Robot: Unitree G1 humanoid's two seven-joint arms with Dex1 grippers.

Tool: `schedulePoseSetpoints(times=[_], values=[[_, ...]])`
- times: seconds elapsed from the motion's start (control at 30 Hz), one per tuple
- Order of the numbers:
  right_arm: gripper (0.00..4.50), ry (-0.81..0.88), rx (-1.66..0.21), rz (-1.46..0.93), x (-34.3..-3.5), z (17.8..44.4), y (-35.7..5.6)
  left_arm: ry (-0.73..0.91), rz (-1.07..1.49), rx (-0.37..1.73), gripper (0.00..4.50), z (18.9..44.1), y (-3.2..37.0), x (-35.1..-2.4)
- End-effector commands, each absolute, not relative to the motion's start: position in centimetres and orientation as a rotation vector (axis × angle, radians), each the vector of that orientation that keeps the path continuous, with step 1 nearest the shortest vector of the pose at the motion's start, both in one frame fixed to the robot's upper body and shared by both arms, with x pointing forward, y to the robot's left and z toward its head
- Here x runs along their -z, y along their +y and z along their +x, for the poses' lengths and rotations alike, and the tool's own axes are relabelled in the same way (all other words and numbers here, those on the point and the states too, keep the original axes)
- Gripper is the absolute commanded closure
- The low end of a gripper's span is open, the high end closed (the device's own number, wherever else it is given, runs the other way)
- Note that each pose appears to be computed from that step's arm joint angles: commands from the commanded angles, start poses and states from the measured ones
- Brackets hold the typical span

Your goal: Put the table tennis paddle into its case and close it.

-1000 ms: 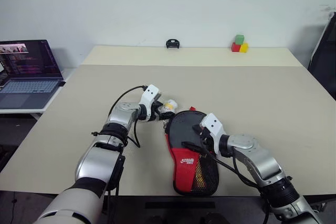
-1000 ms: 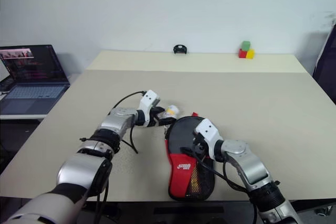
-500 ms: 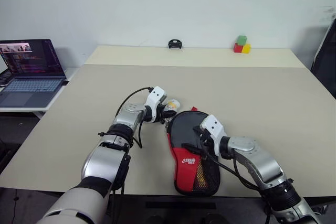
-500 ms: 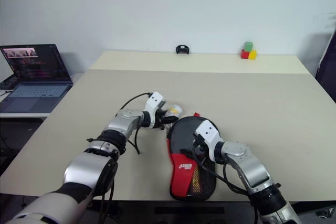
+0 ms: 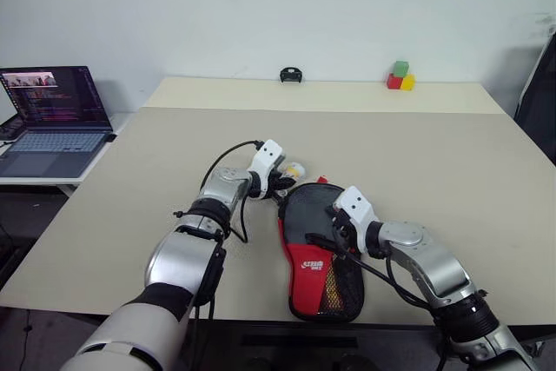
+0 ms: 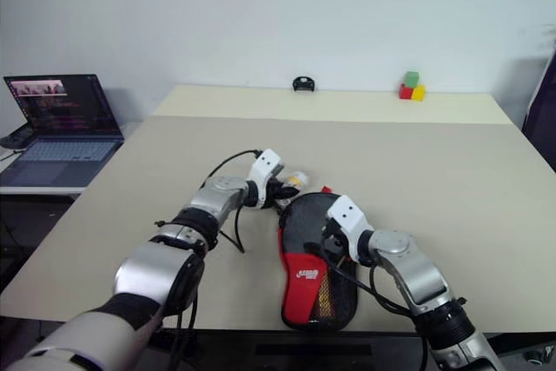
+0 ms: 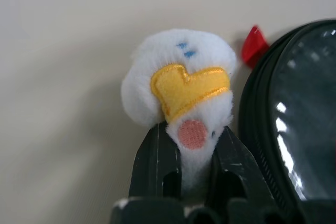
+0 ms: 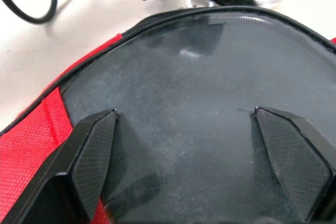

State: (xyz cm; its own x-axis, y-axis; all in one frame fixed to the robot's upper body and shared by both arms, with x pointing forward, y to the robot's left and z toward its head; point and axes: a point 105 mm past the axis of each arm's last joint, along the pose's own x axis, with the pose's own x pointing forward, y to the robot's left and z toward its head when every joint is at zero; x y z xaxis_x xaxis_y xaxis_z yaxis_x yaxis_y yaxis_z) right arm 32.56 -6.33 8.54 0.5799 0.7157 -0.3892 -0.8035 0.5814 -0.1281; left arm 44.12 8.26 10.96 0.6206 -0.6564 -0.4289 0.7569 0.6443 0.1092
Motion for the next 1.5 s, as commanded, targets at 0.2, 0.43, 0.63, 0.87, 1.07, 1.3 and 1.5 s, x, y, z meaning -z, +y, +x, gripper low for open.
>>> schedulePoseSetpoints(times=[0.2,0.43,0.63,0.87,1.07,1.3,1.5], values=[[0.00,0.514,-0.842,-0.298,-4.0,31.6,-7.8,0.225,0.397,0.781,4.29,45.7,5.3,-15.4],[0.00,0.540,-0.831,-0.268,-3.2,30.9,-7.1,0.176,0.452,0.747,4.29,46.0,3.0,-16.4],[0.00,0.552,-0.813,-0.238,-2.7,30.1,-6.3,0.128,0.508,0.724,4.29,46.0,1.3,-17.1],[0.00,0.572,-0.794,-0.214,-2.1,29.1,-6.0,0.043,0.599,0.729,4.29,45.5,-2.2,-18.6],[0.00,0.578,-0.776,-0.197,-2.1,28.5,-5.7,-0.015,0.625,0.795,4.29,44.2,-5.8,-19.4],[0.00,0.582,-0.754,-0.190,-2.2,28.3,-5.9,-0.007,0.636,0.874,4.29,42.8,-8.1,-18.4],[0.00,0.586,-0.754,-0.189,-2.1,28.0,-5.8,0.088,0.690,0.944,4.29,42.1,-7.6,-15.1]])
